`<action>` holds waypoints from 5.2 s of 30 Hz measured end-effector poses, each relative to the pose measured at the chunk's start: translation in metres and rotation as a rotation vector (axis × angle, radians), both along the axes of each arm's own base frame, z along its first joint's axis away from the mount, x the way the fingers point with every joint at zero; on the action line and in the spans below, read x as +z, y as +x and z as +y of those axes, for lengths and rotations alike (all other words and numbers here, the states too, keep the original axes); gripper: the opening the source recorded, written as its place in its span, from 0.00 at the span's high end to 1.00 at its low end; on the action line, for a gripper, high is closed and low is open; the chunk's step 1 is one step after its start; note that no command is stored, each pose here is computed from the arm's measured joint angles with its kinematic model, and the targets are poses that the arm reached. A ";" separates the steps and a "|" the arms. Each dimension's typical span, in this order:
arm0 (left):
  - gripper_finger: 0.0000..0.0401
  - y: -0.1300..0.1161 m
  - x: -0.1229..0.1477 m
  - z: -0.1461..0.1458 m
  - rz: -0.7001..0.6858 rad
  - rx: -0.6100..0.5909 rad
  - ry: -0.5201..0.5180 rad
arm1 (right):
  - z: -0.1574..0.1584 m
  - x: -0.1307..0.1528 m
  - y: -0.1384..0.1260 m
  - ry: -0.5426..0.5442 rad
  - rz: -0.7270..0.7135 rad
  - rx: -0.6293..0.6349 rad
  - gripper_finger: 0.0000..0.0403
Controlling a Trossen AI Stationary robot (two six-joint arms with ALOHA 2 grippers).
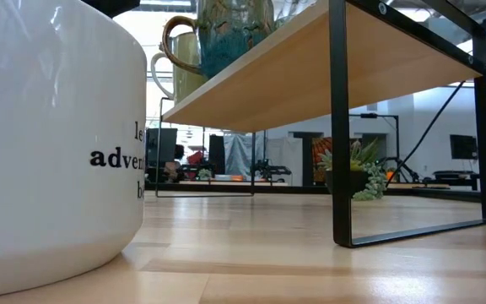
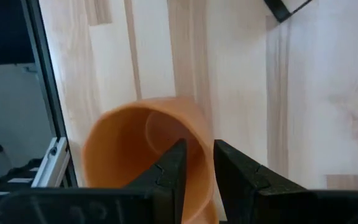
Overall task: Place coffee mugs
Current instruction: Put the orange mug on the shelf, then put the white mug on the shelf
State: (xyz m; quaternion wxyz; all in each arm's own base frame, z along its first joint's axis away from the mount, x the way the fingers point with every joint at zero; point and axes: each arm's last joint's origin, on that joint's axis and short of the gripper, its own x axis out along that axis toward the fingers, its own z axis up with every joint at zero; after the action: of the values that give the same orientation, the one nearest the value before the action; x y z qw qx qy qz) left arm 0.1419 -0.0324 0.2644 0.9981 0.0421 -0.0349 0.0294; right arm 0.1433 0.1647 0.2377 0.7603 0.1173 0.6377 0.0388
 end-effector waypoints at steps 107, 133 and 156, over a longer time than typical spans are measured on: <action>0.73 0.000 -0.002 0.000 0.021 -0.002 -0.019 | -0.108 0.177 0.100 -0.234 -0.166 -0.208 0.69; 0.73 0.000 -0.002 0.000 0.023 -0.001 -0.006 | -0.110 0.088 -0.008 -0.344 -1.125 -0.261 0.75; 0.72 0.057 0.024 -0.063 0.378 -0.247 0.058 | -0.124 0.064 -0.003 -0.376 -1.358 -0.122 0.75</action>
State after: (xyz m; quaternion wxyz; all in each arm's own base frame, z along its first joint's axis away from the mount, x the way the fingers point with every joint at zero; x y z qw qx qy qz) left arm 0.1986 -0.0956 0.2887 0.9813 0.0712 0.1468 -0.1023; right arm 0.1407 0.0405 0.3015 0.9982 -0.0306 0.0104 -0.0503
